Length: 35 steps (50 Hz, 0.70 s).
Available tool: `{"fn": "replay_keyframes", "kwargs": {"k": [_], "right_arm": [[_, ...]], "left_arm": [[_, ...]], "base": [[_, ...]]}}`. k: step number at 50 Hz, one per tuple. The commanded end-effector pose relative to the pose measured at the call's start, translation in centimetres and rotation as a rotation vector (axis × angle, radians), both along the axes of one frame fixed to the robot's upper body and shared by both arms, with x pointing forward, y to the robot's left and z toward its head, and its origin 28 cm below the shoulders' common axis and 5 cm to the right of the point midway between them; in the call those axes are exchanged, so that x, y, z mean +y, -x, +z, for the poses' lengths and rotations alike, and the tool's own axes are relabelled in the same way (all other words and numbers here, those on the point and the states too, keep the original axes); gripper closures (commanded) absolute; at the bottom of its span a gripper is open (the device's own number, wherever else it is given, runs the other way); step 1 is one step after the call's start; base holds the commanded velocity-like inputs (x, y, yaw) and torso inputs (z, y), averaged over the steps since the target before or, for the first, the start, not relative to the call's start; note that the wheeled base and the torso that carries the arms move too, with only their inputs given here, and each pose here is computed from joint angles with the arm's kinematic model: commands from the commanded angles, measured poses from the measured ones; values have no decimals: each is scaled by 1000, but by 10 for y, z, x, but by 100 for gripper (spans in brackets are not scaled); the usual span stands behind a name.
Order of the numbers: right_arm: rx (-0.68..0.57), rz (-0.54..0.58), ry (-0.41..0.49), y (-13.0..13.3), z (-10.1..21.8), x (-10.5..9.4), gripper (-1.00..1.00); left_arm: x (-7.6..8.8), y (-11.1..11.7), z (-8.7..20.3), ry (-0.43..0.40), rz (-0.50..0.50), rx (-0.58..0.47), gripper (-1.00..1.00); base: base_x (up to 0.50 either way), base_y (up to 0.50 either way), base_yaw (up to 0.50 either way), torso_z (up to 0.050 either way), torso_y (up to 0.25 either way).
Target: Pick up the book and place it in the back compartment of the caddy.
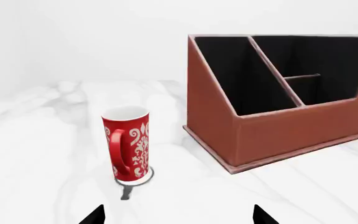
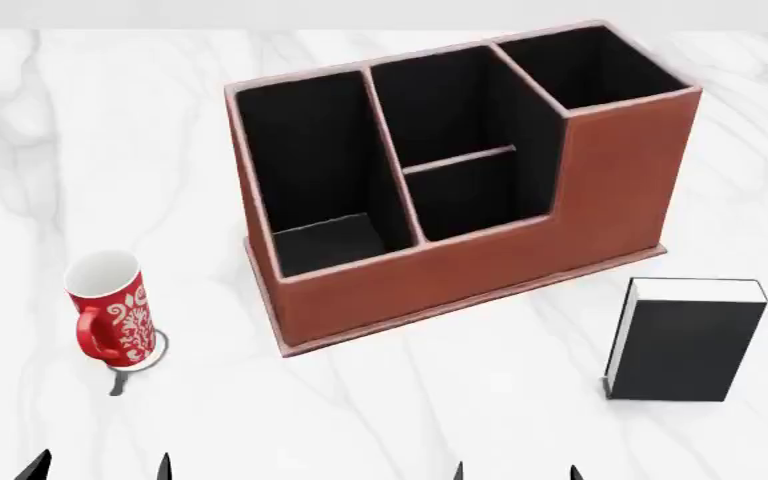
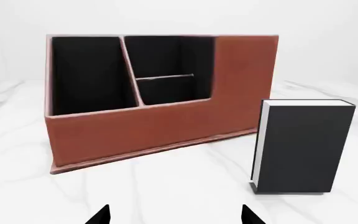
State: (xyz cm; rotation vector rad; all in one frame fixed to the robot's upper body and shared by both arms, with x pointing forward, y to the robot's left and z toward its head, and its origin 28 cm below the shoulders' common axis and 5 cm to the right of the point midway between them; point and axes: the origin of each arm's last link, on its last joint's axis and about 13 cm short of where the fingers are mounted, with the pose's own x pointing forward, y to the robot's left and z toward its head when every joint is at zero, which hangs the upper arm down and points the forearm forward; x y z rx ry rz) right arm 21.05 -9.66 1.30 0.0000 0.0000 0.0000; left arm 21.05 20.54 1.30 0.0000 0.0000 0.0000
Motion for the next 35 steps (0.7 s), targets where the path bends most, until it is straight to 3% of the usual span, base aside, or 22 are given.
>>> {"fn": "replay_keyframes", "kwargs": {"k": [1,18,29,33,35], "right_arm": [[-4,6,1,0,-1,2,-100],[-25,16,-10,-2,-2,4,-100],[-96,27,-46,5,6,3,-100],[-152,29,-70,10,12,2,-100],[-196,28,-88,14,15,2,-100]], "left_arm": [[-1,1,1,10,-6,4,-100],[-1,1,1,2,-8,-32,-100],[-1,8,10,-13,11,-141,-100],[0,12,15,1,44,-212,-100],[0,16,19,22,13,-266,-100]], "base": [[0,0,0,0,0],[0,0,0,0,0],[0,0,0,0,0],[0,0,0,0,0],[0,0,0,0,0]]}}
